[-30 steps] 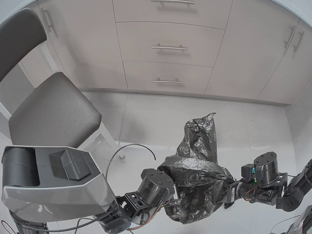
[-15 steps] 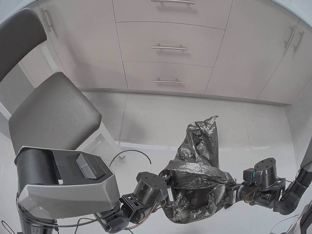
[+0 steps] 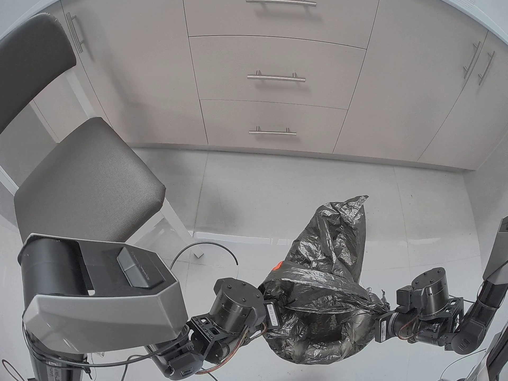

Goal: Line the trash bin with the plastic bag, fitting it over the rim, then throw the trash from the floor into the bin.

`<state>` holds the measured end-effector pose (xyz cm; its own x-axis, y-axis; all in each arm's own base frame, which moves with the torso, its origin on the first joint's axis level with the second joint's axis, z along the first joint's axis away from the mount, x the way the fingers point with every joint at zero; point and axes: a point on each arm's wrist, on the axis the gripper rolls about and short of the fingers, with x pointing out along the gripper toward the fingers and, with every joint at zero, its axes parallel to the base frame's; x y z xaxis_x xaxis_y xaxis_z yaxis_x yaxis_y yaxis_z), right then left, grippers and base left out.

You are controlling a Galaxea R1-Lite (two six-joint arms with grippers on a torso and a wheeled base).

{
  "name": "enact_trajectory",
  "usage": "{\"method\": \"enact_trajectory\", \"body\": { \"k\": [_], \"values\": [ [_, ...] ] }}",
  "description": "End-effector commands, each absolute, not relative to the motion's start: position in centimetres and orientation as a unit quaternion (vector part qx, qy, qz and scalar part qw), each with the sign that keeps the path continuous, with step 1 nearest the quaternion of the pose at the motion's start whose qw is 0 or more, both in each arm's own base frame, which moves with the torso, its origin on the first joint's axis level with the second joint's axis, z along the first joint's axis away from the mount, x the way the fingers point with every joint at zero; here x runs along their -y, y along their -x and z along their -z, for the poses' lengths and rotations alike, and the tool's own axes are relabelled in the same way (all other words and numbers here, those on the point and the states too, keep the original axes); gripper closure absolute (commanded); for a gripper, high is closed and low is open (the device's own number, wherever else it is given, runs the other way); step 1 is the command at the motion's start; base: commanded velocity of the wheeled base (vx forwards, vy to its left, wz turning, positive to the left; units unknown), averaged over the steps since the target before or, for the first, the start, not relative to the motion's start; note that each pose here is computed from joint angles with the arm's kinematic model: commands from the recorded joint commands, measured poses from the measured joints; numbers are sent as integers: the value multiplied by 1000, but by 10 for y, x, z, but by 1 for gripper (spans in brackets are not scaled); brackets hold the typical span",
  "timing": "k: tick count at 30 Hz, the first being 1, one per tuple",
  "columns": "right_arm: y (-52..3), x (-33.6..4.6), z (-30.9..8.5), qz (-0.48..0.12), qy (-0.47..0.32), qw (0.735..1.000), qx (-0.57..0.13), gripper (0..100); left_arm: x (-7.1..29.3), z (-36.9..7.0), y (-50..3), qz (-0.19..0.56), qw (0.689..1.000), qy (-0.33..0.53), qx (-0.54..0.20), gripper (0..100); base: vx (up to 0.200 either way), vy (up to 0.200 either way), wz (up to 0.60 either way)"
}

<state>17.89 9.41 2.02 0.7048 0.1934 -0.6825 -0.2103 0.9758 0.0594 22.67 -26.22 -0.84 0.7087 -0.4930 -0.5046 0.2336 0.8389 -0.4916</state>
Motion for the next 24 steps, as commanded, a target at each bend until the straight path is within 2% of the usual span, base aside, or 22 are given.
{"method": "enact_trajectory", "body": {
  "k": [1, 12, 13, 19, 24],
  "values": [
    [-181, -94, -14, -99, 17, 921, -376, 100, 263, 13, -227, 199, 902, 198, -329, 100, 0, 0, 0],
    [-189, -97, 5, -84, 16, 935, -344, 100, 266, 15, -224, 208, 901, 201, -324, 100, 0, 0, 0],
    [-188, -97, 7, -84, 17, 934, -346, 0, 266, 15, -224, 208, 901, 202, -323, 100, 0, 0, 0],
    [-188, -94, 9, -79, 15, 935, -345, 0, 266, 14, -224, 208, 900, 204, -323, 100, 0, 0, 0],
    [-186, -96, -10, -93, 5, 946, -311, 0, 266, 14, -223, 207, 899, 208, -325, 100, 0, 0, 0]
  ]
}}
